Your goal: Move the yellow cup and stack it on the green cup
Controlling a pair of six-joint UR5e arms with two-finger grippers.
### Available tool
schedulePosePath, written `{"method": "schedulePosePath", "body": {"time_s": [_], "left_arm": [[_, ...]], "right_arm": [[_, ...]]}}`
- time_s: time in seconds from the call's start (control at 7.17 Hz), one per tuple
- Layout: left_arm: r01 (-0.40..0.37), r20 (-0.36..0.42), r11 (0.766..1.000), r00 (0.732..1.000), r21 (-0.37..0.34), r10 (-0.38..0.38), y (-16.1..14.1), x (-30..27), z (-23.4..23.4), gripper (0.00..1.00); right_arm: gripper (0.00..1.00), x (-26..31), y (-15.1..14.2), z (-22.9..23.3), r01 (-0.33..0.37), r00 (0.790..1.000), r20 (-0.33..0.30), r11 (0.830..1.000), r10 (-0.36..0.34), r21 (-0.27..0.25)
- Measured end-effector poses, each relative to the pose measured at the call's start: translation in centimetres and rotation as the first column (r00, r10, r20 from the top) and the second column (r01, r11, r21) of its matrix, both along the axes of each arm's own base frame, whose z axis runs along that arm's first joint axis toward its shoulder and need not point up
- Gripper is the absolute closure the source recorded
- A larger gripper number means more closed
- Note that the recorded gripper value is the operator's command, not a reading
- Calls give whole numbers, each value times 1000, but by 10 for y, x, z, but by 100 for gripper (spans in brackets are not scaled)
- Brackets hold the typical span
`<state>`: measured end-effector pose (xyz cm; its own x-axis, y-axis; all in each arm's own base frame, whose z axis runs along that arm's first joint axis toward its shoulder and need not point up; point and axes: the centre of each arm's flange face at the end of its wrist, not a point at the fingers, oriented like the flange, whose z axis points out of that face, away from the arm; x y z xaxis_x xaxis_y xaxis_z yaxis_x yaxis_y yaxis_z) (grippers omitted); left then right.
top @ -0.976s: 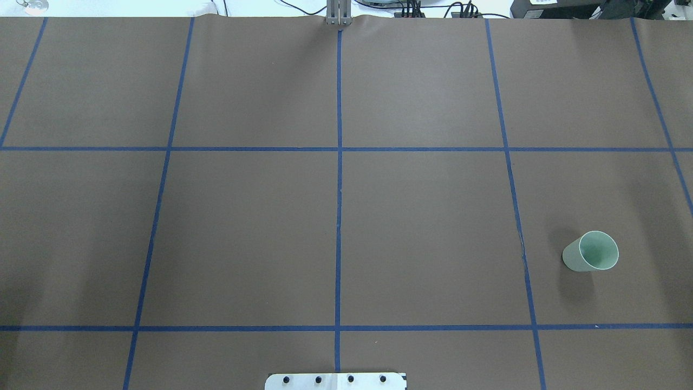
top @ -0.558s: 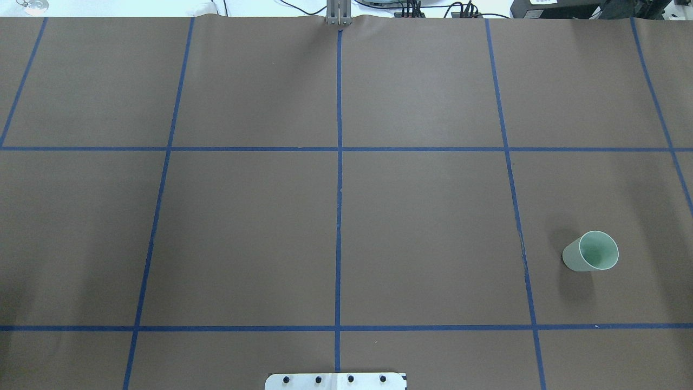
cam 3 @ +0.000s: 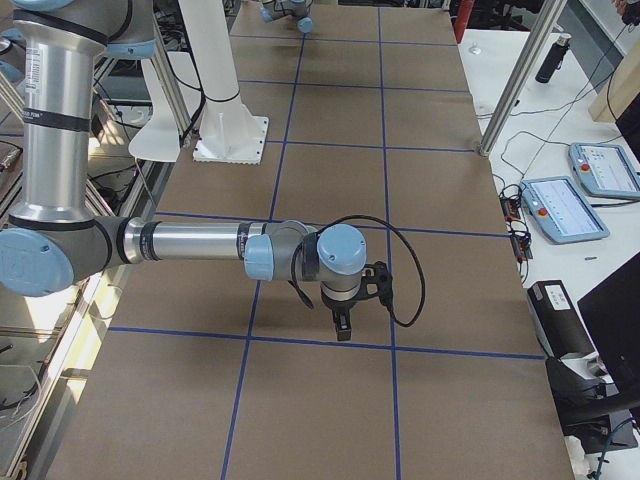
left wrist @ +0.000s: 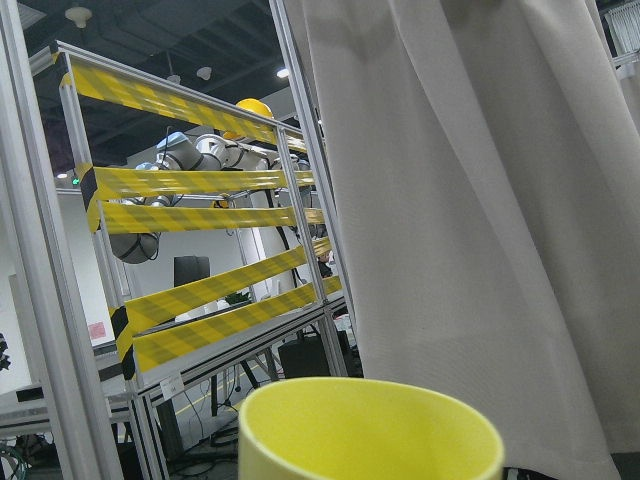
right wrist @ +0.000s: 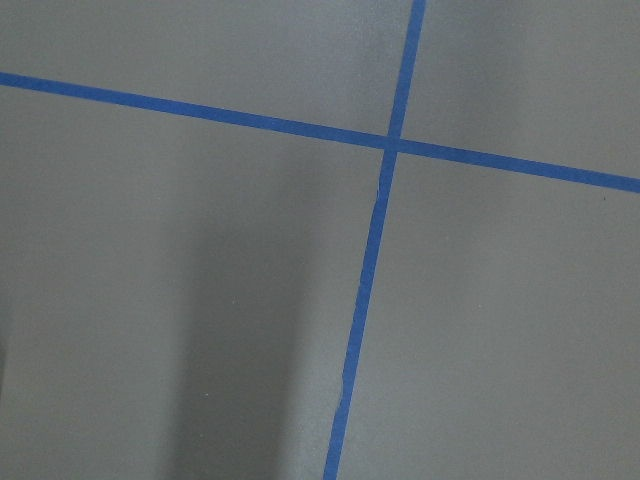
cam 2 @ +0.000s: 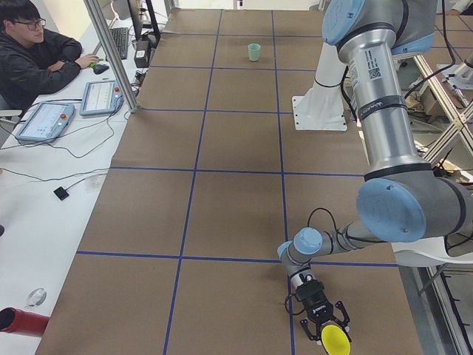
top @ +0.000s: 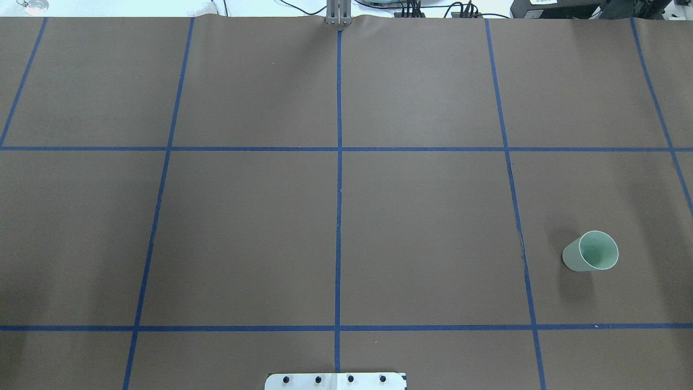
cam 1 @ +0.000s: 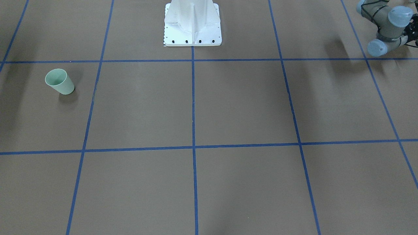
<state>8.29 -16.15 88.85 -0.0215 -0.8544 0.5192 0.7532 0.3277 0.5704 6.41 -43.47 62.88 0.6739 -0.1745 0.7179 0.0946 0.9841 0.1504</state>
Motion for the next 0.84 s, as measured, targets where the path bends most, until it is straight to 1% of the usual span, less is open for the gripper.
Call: {"method": "schedulePosePath", "body": {"time_s": [0.14,0.28,0.42,0.56,0.7,0.84], "left_arm": [[-45,-43,999,998,-28,44,2,-14,-17,100],[-90,-92,995,992,-46,86,-4,-23,-31,100],[-141,-147,989,980,-45,133,-21,-32,-47,100],[-202,-204,979,959,-14,195,-59,-47,-69,100],[-250,-241,967,937,42,252,-117,-65,-100,100],[-293,-261,951,914,102,309,-188,-89,-142,100]], "right_arm": [[0,0,-4,-2,1,1000,-2,1000,-1,5],[0,-1,-6,-4,1,1000,-1,1000,-1,8],[0,-2,-7,-6,4,1000,0,1000,-4,10],[0,-4,-10,-8,8,1000,0,1000,-8,15],[0,-6,-14,-11,13,1000,-1,1000,-13,24],[0,-8,-20,-17,19,1000,-4,999,-19,39]]}}
